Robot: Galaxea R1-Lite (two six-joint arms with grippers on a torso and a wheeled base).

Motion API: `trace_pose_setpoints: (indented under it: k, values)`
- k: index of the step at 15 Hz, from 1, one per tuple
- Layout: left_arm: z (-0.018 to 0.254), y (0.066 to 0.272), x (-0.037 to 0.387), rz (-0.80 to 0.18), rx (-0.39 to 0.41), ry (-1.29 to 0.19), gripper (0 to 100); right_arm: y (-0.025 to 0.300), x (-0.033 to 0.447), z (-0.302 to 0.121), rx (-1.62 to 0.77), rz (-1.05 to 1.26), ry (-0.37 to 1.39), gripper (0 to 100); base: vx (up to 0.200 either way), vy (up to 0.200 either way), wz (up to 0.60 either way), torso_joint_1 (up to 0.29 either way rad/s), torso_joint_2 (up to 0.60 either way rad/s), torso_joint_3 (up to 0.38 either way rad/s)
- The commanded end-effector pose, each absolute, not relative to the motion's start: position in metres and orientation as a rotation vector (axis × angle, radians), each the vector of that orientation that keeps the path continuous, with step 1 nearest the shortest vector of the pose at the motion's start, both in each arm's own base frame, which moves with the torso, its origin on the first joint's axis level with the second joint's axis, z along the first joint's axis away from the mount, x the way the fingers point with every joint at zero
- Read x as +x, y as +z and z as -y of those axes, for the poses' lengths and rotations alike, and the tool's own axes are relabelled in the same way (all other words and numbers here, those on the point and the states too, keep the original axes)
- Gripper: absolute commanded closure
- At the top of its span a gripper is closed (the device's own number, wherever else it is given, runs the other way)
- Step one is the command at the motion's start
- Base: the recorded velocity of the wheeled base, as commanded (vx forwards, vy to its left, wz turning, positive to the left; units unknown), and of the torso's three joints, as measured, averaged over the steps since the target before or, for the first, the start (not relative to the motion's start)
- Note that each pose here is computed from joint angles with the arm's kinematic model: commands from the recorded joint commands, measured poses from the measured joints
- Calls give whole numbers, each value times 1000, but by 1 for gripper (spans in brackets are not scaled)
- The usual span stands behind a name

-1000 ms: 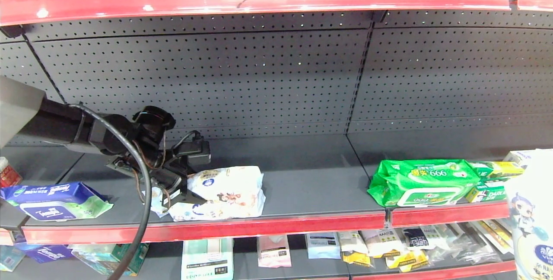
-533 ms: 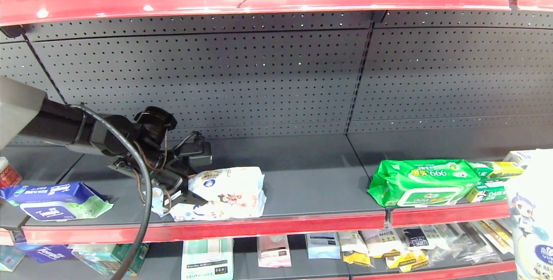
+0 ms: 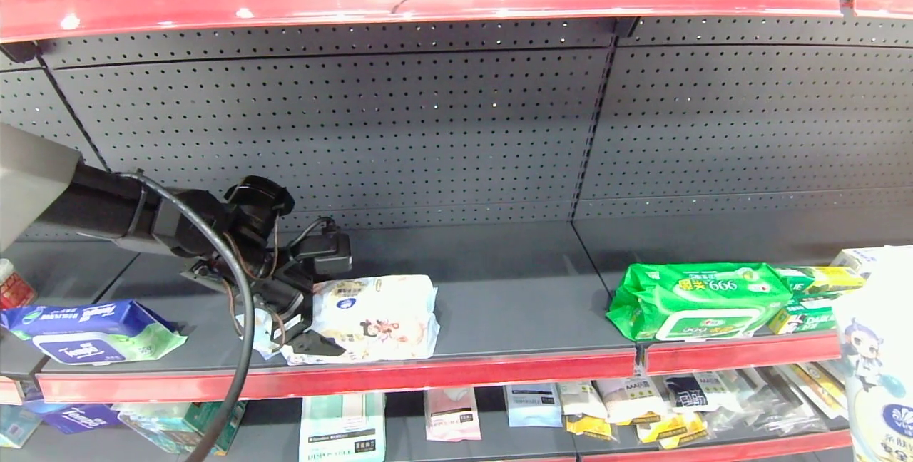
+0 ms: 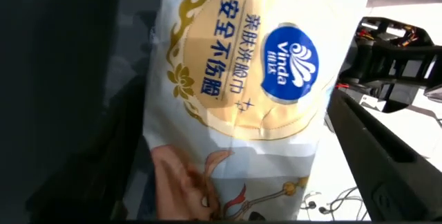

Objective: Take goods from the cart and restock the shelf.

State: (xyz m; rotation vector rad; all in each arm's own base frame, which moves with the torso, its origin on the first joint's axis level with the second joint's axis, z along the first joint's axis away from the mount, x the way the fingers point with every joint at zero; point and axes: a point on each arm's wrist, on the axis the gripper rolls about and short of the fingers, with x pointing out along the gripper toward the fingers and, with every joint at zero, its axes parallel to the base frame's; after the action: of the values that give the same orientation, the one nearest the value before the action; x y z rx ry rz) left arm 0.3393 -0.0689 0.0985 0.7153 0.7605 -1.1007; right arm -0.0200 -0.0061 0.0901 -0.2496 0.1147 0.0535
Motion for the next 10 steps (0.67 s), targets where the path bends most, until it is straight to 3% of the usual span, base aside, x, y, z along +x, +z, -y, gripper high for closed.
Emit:
trace_pose_setpoints:
  k: [1, 7, 10]
  values:
    - [69, 100, 340, -748, 704, -1107, 0, 90, -20, 6, -251, -118, 54, 100, 0, 0, 0, 0, 0, 0]
    - [71, 129, 331, -670, 559, -1116, 0, 90, -20, 6, -250, -115, 54, 100, 0, 0, 0, 0, 0, 0]
    - [72, 135, 334, -635, 529, -1081, 0, 90, -20, 6, -250, -116, 54, 100, 0, 0, 0, 0, 0, 0]
